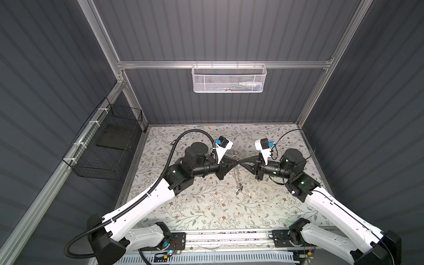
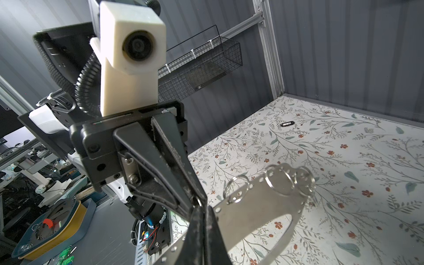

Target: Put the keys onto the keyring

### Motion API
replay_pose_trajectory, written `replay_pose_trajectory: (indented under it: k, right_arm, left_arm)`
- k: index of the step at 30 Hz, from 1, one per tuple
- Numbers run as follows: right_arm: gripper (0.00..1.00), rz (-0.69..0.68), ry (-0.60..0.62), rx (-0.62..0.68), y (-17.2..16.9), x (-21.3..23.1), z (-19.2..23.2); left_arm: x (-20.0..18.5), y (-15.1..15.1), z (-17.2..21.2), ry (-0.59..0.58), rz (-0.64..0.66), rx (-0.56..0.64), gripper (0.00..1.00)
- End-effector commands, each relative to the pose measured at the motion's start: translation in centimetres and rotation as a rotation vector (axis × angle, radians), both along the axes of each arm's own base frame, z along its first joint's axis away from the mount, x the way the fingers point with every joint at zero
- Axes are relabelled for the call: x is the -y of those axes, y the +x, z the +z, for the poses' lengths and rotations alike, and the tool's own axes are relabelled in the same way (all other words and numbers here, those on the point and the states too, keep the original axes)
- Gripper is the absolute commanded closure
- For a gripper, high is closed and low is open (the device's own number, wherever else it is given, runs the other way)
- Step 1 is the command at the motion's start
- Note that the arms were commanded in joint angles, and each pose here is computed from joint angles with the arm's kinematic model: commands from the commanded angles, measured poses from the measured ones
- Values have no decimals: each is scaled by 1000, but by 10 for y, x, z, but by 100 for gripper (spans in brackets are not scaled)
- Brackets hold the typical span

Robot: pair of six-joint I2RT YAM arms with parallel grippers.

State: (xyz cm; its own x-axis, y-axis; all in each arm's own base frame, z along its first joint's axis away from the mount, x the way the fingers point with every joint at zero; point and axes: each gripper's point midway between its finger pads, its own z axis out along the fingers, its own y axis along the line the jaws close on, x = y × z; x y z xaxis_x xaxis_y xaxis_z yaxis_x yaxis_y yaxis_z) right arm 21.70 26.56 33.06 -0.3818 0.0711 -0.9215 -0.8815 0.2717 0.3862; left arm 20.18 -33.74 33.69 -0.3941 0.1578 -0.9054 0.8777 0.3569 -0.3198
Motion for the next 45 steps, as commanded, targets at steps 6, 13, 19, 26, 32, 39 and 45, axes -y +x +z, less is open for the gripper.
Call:
replay_pose_trajectory:
  k: [6, 13, 19, 26, 32, 39, 45]
  right_arm:
    - [99, -15, 24, 58, -2, 3, 12]
    - [99, -18, 22, 61, -2, 3, 12]
    - [98, -6, 22, 55, -3, 2, 11]
    - [70, -39, 25, 56, -1, 7, 12]
    - [47, -179, 53, 61, 10, 30, 16]
    - [31, -228, 59, 52, 14, 39, 14]
    - [7, -286, 51, 31, 23, 45, 10]
  left_arm:
    - [5, -7, -4, 18, -43, -39, 83]
    - [2, -9, 1, -11, -54, -44, 85]
    - [6, -8, -1, -8, -61, -54, 100]
    - [6, -7, 0, -11, -59, -44, 100]
    - [-1, -7, 4, -18, -38, -4, 100]
    - [-2, -6, 8, -20, -29, 16, 100]
    - [-7, 2, 7, -2, 25, 25, 100]
